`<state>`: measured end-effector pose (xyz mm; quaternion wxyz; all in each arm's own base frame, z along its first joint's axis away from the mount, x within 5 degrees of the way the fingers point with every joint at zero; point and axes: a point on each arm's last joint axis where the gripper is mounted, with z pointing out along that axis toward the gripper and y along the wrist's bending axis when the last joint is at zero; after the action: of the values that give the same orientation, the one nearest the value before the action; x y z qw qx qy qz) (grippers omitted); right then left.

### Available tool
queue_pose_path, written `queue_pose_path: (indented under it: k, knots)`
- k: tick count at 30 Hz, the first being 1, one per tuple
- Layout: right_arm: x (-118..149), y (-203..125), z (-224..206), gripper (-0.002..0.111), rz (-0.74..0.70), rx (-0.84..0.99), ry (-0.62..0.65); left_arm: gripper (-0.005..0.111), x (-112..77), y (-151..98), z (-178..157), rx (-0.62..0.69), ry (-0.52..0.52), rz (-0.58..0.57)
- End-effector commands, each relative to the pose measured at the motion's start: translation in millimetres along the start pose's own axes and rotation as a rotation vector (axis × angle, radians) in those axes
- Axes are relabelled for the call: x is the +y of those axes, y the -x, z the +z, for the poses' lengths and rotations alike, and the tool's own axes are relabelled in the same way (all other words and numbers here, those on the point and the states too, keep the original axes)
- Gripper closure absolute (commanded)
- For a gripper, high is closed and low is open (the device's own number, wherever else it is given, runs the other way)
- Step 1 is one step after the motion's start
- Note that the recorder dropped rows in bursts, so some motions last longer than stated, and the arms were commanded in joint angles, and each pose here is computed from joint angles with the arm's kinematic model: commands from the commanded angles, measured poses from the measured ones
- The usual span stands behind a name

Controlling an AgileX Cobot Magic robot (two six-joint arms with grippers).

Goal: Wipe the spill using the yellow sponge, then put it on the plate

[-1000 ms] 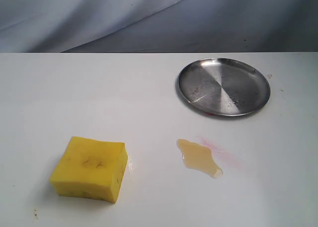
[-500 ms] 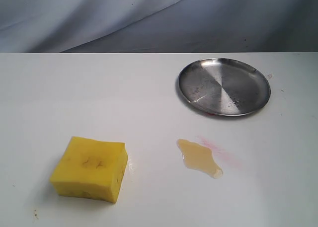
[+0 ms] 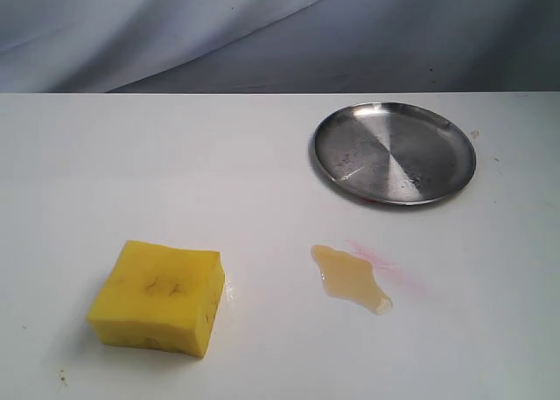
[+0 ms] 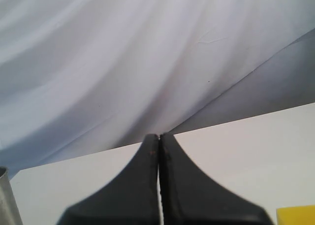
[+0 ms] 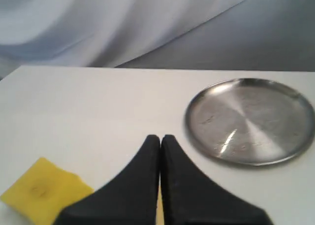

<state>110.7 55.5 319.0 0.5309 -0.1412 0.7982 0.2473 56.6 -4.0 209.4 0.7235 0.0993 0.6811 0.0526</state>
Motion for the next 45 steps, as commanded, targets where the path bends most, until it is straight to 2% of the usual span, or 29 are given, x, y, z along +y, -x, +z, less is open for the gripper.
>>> queue_pose_path:
  k: [1,5,9,14,22,27,29,30,31,32,33,34,36,38,40,42,43,45]
  knots:
    - [-3.8,22.1,53.3,0.108,0.082,0.195,0.196,0.107,0.6,1.6,-0.4,-0.010,0.006,-0.016]
    - [12.5,24.7,108.6,0.108,0.027,0.294,0.258,0.107,0.6,1.6,-0.4,-0.010,0.006,-0.016]
    - [63.6,15.6,156.5,0.108,-0.098,0.343,0.341,0.107,0.6,1.6,-0.4,-0.010,0.006,-0.016]
    - [108.6,-7.8,197.4,0.108,-0.195,0.487,0.384,0.107,0.6,1.6,-0.4,-0.010,0.006,-0.016]
    - [167.0,-52.0,246.5,0.108,-0.416,0.686,0.225,0.107,0.6,1.6,-0.4,-0.010,0.006,-0.016]
    - [184.2,-63.0,271.2,0.107,-0.412,0.783,0.161,0.107,0.6,1.6,-0.4,-0.010,0.006,-0.016]
    - [189.4,-68.0,279.1,0.100,-0.372,0.819,0.167,0.107,0.6,1.6,-0.4,-0.010,0.006,-0.016]
    - [192.6,-73.0,286.8,0.084,-0.366,0.836,0.176,0.107,0.6,1.6,-0.4,-0.010,0.006,-0.016]
    - [193.6,-75.7,289.7,0.074,-0.360,0.844,0.178,0.107,0.6,1.6,-0.4,-0.010,0.006,-0.016]
    - [194.5,-82.5,293.8,0.046,-0.337,0.862,0.180,0.107,0.6,1.6,-0.4,-0.010,0.006,-0.016]
    - [194.0,-86.2,295.5,0.035,-0.335,0.872,0.177,0.107,0.6,1.6,-0.4,-0.010,0.006,-0.016]
    - [192.7,-94.7,299.8,0.015,-0.334,0.891,0.171,0.107,0.6,1.6,-0.4,-0.010,0.006,-0.016]
    - [190.5,-109.3,308.7,0.010,-0.318,0.906,0.154,0.107,0.6,1.6,-0.4,-0.010,0.006,-0.016]
    - [190.4,-127.4,318.7,0.011,-0.262,0.921,0.154,0.107,0.6,1.6,-0.4,-0.010,0.006,-0.016]
    - [188.8,-140.7,325.1,0.021,-0.243,0.936,0.149,0.107,0.6,1.6,-0.4,-0.010,0.006,-0.016]
    - [185.2,-152.7,328.7,0.049,-0.253,0.970,0.133,0.107,0.6,1.6,-0.4,-0.010,0.006,-0.016]
    - [183.2,-157.7,329.3,0.076,-0.261,0.991,0.124,0.107,0.6,1.6,-0.4,-0.010,0.006,-0.016]
    - [182.0,-158.1,328.5,0.108,-0.275,1.003,0.118,0.107,0.6,1.6,-0.4,-0.010,0.006,-0.016]
